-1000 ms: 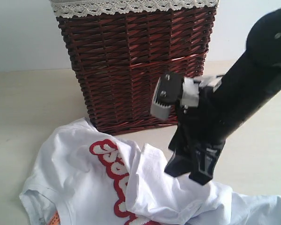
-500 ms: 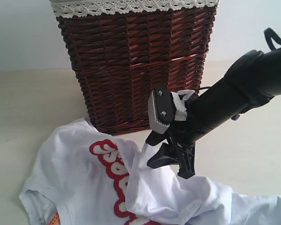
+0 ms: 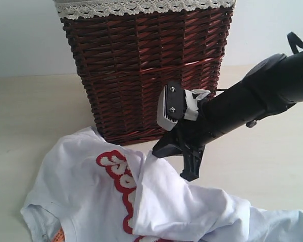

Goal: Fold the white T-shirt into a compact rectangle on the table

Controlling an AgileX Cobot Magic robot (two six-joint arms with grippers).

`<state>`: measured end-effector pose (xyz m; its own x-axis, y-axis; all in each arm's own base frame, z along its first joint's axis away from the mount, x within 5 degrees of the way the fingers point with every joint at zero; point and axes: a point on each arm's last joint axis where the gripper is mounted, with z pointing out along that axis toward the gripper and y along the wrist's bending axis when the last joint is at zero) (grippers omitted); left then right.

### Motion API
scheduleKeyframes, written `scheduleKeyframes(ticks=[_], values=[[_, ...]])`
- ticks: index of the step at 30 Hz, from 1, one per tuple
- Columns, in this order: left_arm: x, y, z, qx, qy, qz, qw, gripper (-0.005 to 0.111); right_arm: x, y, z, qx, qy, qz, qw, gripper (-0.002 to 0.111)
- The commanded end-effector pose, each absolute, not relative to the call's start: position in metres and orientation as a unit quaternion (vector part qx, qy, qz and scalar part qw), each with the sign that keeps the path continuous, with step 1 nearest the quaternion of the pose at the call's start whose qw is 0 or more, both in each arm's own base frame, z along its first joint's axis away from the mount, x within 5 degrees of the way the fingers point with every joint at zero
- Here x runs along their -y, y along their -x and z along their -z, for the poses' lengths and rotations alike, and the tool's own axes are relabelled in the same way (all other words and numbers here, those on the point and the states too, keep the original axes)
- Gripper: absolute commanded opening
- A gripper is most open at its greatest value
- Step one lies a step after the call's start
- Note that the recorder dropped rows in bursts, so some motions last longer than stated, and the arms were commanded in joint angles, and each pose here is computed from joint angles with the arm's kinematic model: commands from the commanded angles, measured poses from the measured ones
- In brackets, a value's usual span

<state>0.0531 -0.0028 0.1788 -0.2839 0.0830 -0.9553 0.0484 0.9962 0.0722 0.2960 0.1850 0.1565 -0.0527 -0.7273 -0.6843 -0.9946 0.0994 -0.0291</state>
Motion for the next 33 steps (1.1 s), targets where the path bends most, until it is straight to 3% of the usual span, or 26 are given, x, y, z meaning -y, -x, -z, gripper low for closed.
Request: scheduleKeyframes(ticks=[1,4,8,14,20,27,30,33], values=[[0.003,-0.053,-0.181,-0.796,-0.041,-0.012,0.604,0.0,-0.181,-0.3,-0.178,-0.701,0.603,-0.208,0.319,0.0],[0.003,-0.053,-0.181,-0.796,-0.041,-0.012,0.604,0.0,-0.174,-0.301,-0.2,-0.711,0.589,-0.169,0.344,0.0],[0.003,-0.053,-0.181,-0.796,-0.041,-0.012,0.604,0.0,-0.135,-0.307,-0.243,-0.763,0.516,-0.042,0.387,0.0],[0.003,-0.053,-0.181,-0.796,-0.041,-0.012,0.604,0.0,-0.085,-0.312,-0.272,-0.797,0.436,0.051,0.415,0.0],[0.003,-0.053,-0.181,-0.796,-0.041,-0.012,0.604,0.0,-0.045,-0.322,-0.285,-0.814,0.347,0.107,0.453,0.0],[0.003,-0.053,-0.181,-0.796,-0.041,-0.012,0.604,0.0,-0.025,-0.342,-0.274,-0.814,0.293,0.13,0.484,0.0],[0.003,-0.053,-0.181,-0.796,-0.041,-0.012,0.604,0.0,-0.023,-0.358,-0.244,-0.826,0.295,0.13,0.462,0.016],[0.003,-0.053,-0.181,-0.796,-0.041,-0.012,0.604,0.0,-0.015,-0.372,-0.223,-0.831,0.262,0.134,0.471,0.041]])
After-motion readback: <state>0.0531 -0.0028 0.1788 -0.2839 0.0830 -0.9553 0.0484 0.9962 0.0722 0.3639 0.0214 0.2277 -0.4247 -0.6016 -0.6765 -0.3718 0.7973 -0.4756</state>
